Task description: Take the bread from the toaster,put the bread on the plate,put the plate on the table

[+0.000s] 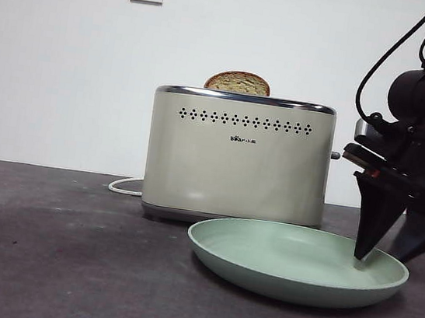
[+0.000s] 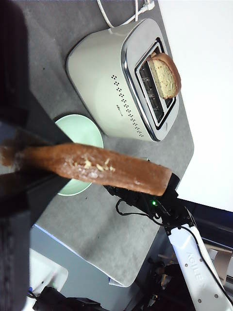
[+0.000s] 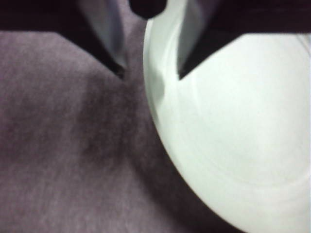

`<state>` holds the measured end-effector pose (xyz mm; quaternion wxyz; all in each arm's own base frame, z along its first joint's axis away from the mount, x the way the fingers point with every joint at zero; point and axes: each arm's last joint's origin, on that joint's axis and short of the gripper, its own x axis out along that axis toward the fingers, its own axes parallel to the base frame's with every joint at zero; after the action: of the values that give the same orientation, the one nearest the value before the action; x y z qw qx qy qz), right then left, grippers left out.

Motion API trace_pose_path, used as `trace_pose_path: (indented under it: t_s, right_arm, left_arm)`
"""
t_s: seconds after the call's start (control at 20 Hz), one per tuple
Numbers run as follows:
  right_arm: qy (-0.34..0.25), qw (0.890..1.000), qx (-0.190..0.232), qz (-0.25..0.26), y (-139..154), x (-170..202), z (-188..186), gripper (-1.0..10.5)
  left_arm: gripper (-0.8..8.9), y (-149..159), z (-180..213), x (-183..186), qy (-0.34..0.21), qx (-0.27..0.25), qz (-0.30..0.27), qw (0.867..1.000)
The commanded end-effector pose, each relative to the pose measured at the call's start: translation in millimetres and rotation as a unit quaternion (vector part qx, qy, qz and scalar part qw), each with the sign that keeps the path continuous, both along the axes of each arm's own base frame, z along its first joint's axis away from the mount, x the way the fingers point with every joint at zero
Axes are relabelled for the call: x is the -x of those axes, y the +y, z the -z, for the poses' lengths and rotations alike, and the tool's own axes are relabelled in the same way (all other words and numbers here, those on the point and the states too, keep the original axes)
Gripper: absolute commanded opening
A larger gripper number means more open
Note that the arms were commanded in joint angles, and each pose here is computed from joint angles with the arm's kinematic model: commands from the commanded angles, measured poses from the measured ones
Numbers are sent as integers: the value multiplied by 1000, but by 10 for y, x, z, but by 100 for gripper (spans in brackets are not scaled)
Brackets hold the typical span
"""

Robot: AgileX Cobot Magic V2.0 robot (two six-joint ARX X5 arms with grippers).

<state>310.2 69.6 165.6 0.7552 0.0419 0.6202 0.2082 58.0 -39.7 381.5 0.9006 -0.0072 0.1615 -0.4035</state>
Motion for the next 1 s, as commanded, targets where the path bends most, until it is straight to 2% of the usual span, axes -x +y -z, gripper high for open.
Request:
trace_pose_path:
  t_s: [0.05,0.45,0.7,1.0]
  right_arm:
    - [1,1000,0,-2,8,-7,15,19]
    - [-1,1000,0,-3,8,-11,17,-17]
    - [-13,1000,-5,-4,9,9,-65,-17]
    - [-66,995,-69,-4,25,168,-518,-17]
  left_arm:
    - [-6,-1,-13,6,-4,9,1,1000]
    - [-6,-3,-13,9,16,27,1,999]
    - [-7,-23,-37,17,43,65,30,997]
    - [-8,-87,-126,-60,65,126,67,988]
